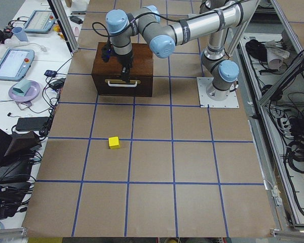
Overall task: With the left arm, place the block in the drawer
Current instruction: 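Move the left gripper down to the white drawer handle on the cabinet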
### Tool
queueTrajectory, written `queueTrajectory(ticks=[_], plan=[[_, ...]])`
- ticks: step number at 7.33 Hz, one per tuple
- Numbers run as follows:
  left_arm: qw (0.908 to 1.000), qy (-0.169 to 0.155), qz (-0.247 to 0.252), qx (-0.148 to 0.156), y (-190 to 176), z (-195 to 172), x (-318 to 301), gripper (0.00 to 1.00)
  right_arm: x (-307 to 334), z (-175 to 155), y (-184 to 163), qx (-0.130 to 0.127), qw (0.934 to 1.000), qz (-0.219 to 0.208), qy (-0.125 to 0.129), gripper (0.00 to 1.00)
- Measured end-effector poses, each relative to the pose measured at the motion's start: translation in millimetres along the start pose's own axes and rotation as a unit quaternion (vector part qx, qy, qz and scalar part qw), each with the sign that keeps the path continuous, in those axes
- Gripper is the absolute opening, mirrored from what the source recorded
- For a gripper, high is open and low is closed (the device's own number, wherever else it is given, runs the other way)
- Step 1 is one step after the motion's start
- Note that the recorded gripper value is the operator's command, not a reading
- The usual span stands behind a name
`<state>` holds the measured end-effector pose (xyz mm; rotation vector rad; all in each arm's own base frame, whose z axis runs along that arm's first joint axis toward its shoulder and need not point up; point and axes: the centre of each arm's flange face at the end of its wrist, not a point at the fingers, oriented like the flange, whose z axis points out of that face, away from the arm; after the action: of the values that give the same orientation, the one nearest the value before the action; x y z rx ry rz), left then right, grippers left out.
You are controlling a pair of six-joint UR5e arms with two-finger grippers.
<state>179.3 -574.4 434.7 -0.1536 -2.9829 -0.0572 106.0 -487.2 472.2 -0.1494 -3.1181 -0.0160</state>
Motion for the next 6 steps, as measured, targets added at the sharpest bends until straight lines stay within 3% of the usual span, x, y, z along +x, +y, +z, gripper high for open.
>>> queueTrajectory(ticks=[3, 6], plan=[[0.9979, 0.065, 0.003, 0.005, -21.2, 58.3, -29.0, 1.0, -0.2, 0.0, 0.1, 0.0, 1.0, 0.0, 0.0, 1.0], [0.9959, 0.09, 0.007, 0.007, -33.9, 110.9, -36.8, 1.0, -0.3, 0.2, 0.1, 0.0, 1.0, 0.0, 0.0, 1.0]])
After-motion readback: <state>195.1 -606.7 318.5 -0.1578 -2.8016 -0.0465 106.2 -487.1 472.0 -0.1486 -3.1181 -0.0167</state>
